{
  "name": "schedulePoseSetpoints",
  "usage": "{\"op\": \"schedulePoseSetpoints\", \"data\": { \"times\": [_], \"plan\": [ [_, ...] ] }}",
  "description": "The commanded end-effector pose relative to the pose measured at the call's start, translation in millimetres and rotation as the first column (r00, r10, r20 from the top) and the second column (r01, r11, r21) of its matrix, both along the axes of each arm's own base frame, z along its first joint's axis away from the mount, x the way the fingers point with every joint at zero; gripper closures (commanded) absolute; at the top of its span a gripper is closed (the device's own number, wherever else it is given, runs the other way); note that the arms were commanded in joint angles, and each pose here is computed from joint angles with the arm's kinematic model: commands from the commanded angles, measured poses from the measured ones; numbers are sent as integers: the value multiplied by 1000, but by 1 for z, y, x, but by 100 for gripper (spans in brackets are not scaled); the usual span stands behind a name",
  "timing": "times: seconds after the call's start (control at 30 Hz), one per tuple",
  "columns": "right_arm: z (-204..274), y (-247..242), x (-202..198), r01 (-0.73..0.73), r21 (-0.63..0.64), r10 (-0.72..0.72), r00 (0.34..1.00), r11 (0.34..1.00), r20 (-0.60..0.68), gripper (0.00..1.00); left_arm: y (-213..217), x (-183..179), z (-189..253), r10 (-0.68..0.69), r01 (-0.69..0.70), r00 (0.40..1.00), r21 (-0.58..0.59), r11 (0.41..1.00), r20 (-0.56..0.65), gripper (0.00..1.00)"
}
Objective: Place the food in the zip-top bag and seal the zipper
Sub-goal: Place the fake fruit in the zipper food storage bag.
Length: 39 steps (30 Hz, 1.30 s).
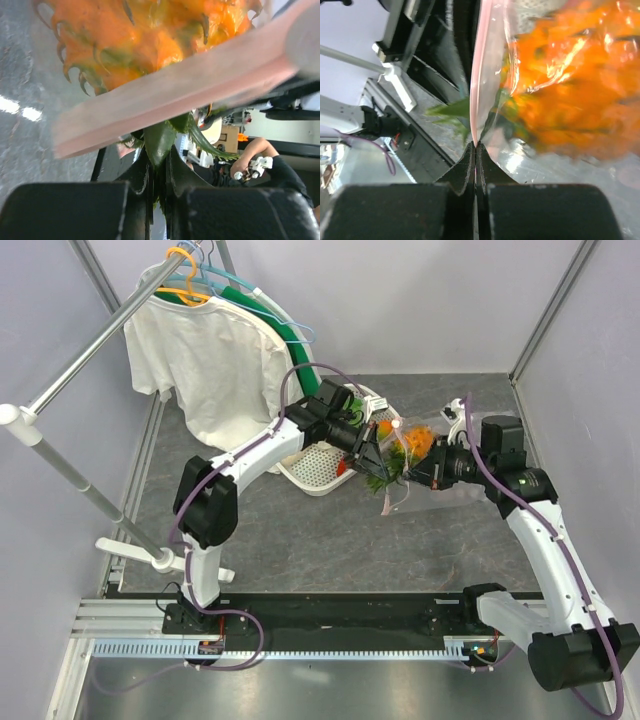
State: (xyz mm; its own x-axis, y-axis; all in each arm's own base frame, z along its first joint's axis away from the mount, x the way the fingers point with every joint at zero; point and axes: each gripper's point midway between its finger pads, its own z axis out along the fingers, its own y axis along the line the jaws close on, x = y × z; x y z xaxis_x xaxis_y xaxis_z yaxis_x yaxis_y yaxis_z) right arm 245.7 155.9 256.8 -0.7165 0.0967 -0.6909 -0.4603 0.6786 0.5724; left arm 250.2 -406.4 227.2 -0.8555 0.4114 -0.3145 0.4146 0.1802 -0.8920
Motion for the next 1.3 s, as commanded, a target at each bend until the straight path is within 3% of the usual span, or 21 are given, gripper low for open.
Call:
{"op": "schedulePoseSetpoints", "data": {
  "times": [0.0, 0.23, 0.37, 0.43, 0.47, 0.5, 0.53, 0.6, 0.7, 0.8, 0.97, 1.13, 1.27],
  "plan": [
    [11, 15, -2, -38, 82, 39, 999, 996, -6, 100, -17, -1, 43, 61, -61, 998, -67, 996, -3, 90],
    [29, 26, -10, -52, 195, 65, 996, 979, -57, 100, -13, 19, 42, 239, -238, 962, -24, 971, 131, 83],
    [28, 28, -11, -45, 226, 68, 993, 973, -97, 100, -10, 17, 44, 259, -260, 947, -23, 965, 190, 75],
    [25, 26, -7, -31, 206, 51, 995, 978, -90, 100, -9, 4, 44, 215, -213, 964, -28, 977, 154, 73],
    [24, 23, -3, -20, 183, 35, 996, 983, -81, 100, -9, -2, 45, 188, -186, 977, -30, 982, 104, 77],
    [21, 20, 0, -10, 153, 21, 997, 988, -72, 100, -7, -5, 43, 157, -155, 986, -30, 987, 52, 90],
    [14, 14, 3, -1, 94, 6, 999, 996, -51, 100, -4, -20, 47, 75, -76, 997, -55, 996, -17, 95],
    [8, 7, 7, 16, 34, -15, 1000, 999, -26, 100, 3, -30, 53, 22, -28, 997, -81, 996, -79, 98],
    [4, 1, 7, 29, -1, -29, 1000, 1000, -2, 100, 9, -32, 50, 62, -63, 998, -73, 995, -18, 98],
    [13, 16, -3, -30, 110, 34, 999, 993, -32, 100, 10, -16, 60, 193, -182, 974, -92, 979, 120, 92],
    [26, 35, -15, -74, 269, 110, 986, 960, -122, 100, -5, 2, 69, 283, -269, 939, -94, 959, 198, 85],
    [38, 46, -10, -42, 404, 135, 970, 914, -204, 100, -15, 16, 35, 344, -367, 904, 49, 929, 254, 87],
    [55, 51, -7, -7, 510, 155, 956, 860, -249, 100, -15, 44, 35, 432, -476, 843, 72, 876, 321, 84]
  ]
}}
